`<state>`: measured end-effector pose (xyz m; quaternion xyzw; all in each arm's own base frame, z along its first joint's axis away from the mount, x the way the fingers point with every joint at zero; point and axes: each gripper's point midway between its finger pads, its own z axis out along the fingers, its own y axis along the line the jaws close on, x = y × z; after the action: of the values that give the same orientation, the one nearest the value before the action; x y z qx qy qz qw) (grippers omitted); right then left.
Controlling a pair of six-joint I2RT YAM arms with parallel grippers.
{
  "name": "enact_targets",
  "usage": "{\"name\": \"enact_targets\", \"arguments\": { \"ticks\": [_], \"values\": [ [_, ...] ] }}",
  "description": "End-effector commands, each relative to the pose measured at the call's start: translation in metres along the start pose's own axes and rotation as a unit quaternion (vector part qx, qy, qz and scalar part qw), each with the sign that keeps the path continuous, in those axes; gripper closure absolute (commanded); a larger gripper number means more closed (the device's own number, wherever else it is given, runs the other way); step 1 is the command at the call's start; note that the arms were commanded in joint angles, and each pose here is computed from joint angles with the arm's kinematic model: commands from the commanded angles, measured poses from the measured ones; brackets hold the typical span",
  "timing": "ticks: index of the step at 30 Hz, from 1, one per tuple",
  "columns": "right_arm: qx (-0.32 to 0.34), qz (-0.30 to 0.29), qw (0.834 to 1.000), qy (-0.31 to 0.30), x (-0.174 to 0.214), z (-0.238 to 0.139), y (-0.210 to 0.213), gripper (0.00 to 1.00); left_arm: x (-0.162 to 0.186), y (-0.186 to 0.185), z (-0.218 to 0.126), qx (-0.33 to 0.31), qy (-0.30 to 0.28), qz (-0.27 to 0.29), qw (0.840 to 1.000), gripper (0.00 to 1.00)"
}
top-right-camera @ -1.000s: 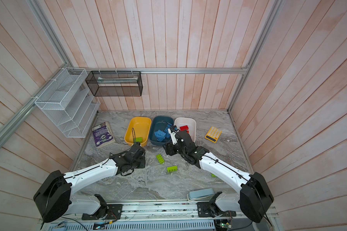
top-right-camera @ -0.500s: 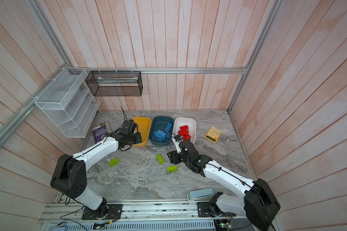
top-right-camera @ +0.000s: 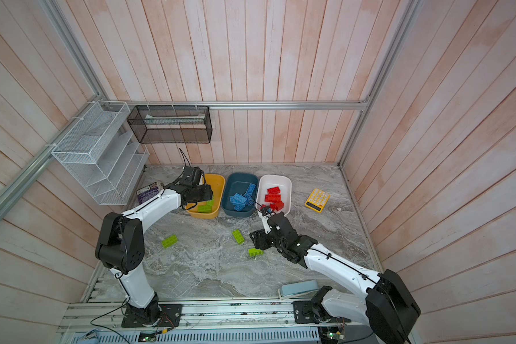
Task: Sort the legos into containers by color
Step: 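Carry the green brick into the yellow bin and open the left gripper, then lower the right gripper onto the lime-green brick near the teal bin and grasp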
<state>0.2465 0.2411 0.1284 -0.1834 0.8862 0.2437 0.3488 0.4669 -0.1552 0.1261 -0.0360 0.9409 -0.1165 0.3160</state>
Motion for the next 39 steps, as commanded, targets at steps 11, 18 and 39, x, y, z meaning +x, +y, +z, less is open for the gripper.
{"name": "enact_targets", "arguments": {
  "ticks": [11, 18, 39],
  "values": [
    [0.010, -0.063, 0.996, 0.060, 0.020, 0.047, 0.027, 0.20, -0.015, -0.012, -0.091, 0.052, -0.076, 0.014, 0.996, 0.20],
    [0.034, -0.080, 0.992, 0.091, 0.028, 0.077, 0.034, 0.21, 0.011, -0.001, -0.152, 0.071, -0.121, 0.014, 0.990, 0.08],
    [0.090, -0.100, 0.982, 0.130, 0.046, 0.122, 0.019, 0.51, 0.079, 0.031, -0.223, 0.088, -0.179, -0.011, 0.980, 0.00]
  ]
}}
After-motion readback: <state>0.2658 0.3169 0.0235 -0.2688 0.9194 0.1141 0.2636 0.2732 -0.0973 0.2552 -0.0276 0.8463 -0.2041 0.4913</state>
